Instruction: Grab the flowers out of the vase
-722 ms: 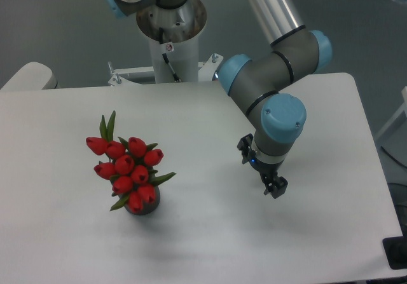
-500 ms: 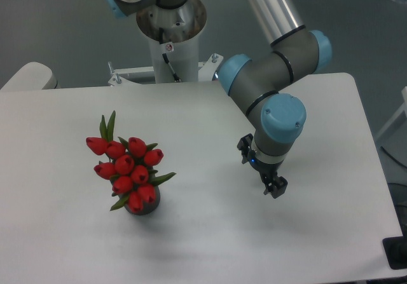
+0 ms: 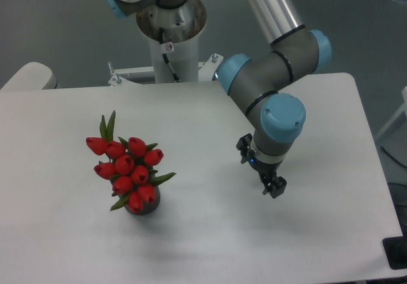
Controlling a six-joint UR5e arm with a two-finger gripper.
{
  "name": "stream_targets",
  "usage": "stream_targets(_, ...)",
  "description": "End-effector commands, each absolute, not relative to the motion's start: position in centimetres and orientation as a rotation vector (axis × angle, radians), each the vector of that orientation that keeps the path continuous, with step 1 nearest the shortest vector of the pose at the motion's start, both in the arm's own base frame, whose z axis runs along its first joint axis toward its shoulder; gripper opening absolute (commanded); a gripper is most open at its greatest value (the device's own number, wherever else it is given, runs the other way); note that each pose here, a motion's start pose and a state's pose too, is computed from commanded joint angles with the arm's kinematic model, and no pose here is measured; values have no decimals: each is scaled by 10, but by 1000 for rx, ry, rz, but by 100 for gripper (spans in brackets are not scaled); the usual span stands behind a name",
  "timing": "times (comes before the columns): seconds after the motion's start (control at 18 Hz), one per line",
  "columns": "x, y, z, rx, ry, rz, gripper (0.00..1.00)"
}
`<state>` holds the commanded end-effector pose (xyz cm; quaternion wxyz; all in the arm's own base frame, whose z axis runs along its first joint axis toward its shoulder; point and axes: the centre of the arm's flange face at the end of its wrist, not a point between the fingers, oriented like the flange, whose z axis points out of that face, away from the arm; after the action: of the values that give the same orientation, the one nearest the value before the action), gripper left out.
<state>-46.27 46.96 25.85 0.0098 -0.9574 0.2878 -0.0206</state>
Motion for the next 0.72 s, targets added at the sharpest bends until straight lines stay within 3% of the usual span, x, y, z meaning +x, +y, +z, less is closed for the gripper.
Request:
stream_targets(0.33, -461, 466, 268, -2942, 874, -13, 100)
stream_targets(0.72, -441, 461, 296, -2735, 725, -117, 100)
